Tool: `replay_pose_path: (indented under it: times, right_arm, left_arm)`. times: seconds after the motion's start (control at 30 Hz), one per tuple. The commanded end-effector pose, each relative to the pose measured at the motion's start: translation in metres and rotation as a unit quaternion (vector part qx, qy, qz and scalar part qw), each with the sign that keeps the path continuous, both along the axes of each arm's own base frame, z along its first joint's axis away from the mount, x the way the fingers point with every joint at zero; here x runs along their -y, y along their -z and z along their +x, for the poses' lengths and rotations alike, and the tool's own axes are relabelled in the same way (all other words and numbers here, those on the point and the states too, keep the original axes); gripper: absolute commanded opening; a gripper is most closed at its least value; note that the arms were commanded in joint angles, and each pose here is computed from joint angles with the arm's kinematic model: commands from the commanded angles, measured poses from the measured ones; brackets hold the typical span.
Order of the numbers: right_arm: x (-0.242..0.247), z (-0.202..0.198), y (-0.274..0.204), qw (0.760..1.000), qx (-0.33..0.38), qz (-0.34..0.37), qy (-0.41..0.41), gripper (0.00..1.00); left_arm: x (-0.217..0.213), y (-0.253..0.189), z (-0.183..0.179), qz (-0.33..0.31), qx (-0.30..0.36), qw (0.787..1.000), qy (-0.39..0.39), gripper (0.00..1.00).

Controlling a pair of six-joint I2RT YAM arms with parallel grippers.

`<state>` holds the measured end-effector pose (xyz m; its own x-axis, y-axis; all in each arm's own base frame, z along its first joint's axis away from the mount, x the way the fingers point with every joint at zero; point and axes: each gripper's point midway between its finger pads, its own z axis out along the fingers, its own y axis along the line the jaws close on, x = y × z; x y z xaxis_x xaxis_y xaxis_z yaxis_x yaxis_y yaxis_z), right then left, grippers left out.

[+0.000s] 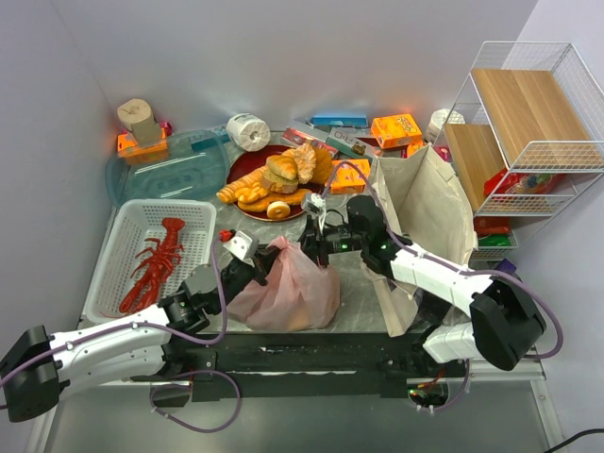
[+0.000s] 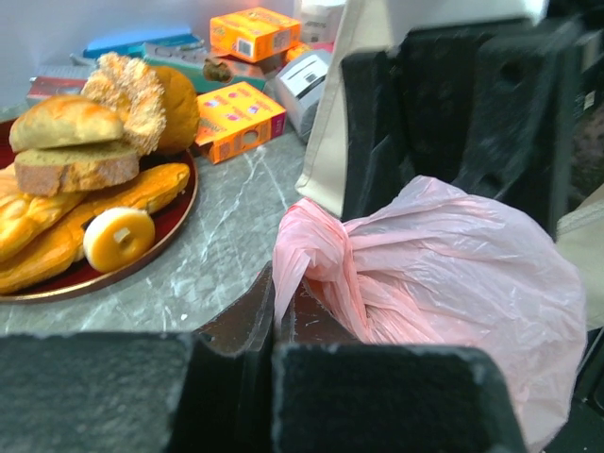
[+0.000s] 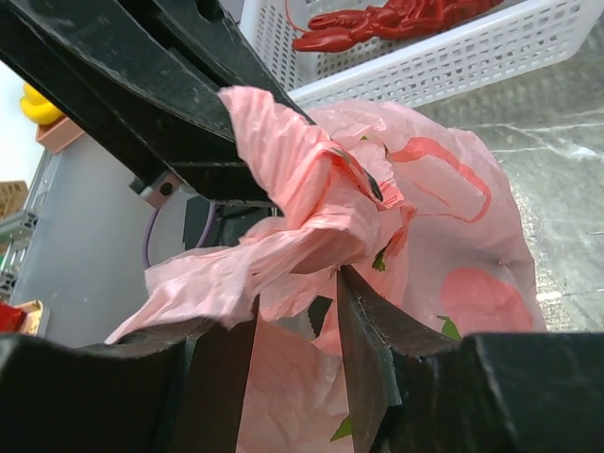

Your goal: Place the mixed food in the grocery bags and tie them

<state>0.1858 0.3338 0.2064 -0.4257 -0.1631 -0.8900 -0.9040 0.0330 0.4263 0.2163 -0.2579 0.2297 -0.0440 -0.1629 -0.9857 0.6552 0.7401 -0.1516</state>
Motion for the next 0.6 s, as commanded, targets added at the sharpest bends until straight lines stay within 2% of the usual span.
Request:
replay_pose_path:
  times: [0.0,0.4,0.57]
  right_arm:
    - [-0.002,-0.003,-0.03,0.998,0.035,0.044,0.004,0.47]
    - [-0.015,0.001,-0.024,0.999,0.026,0.044,0.015,0.5]
    - [-0.021,0.001,-0.025,0.998,0.029,0.05,0.019,0.59]
  left_arm:
    - [-0.006,-0.006,0.005,-0.028,0.001,0.999,-0.026,0.01]
    - [0.006,-0.014,-0.003,-0.062,-0.003,0.998,0.001,0.01]
    - [0.012,-0.016,-0.01,-0.095,-0.015,0.995,0.023,0.01]
